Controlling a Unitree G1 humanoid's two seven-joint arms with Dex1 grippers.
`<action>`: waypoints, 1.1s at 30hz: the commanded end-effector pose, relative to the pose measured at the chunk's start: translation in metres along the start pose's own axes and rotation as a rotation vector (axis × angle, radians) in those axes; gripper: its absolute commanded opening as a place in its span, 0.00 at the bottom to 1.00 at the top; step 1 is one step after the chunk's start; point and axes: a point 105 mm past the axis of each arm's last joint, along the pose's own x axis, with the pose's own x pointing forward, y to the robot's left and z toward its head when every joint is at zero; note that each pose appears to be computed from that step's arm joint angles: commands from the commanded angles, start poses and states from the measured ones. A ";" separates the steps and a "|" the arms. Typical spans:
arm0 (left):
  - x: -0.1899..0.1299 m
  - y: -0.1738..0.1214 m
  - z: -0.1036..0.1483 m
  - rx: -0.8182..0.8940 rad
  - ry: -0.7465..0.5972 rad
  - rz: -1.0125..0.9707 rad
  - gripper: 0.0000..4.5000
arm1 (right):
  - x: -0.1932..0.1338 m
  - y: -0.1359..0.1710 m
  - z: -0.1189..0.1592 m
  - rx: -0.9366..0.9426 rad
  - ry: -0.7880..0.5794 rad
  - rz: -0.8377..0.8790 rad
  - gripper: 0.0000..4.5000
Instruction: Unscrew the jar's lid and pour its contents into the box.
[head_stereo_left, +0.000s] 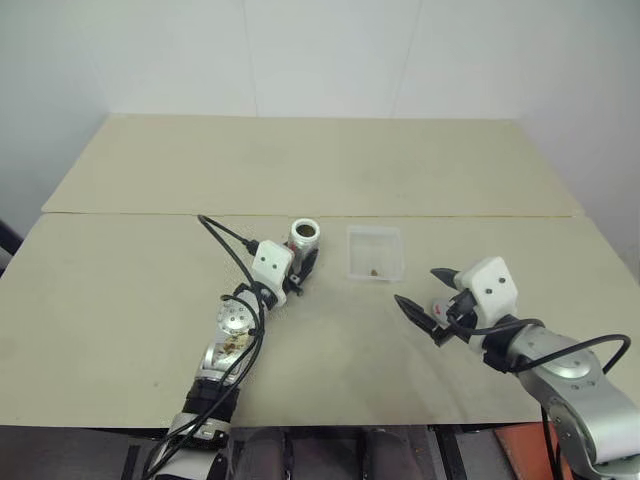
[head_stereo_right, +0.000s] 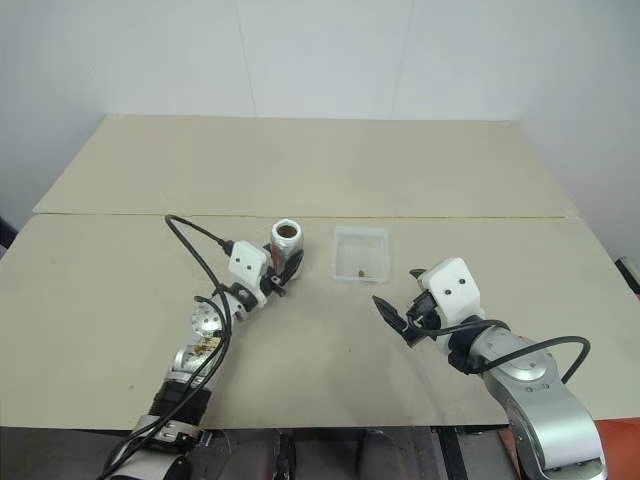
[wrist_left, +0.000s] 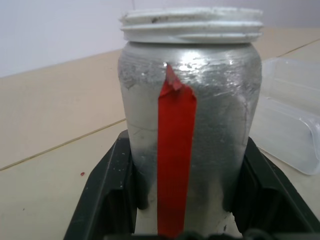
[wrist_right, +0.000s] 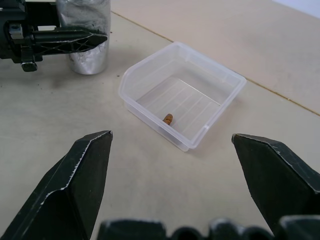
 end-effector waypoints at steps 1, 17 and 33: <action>-0.001 -0.004 0.000 -0.037 -0.010 0.006 0.45 | -0.002 0.000 0.010 -0.047 -0.037 -0.004 0.99; -0.065 -0.004 0.030 -0.081 -0.011 -0.017 0.99 | -0.006 -0.005 0.008 -0.066 -0.021 0.009 1.00; -0.126 0.032 0.061 0.066 0.044 -0.197 0.99 | -0.077 -0.029 -0.001 -0.228 0.129 0.327 1.00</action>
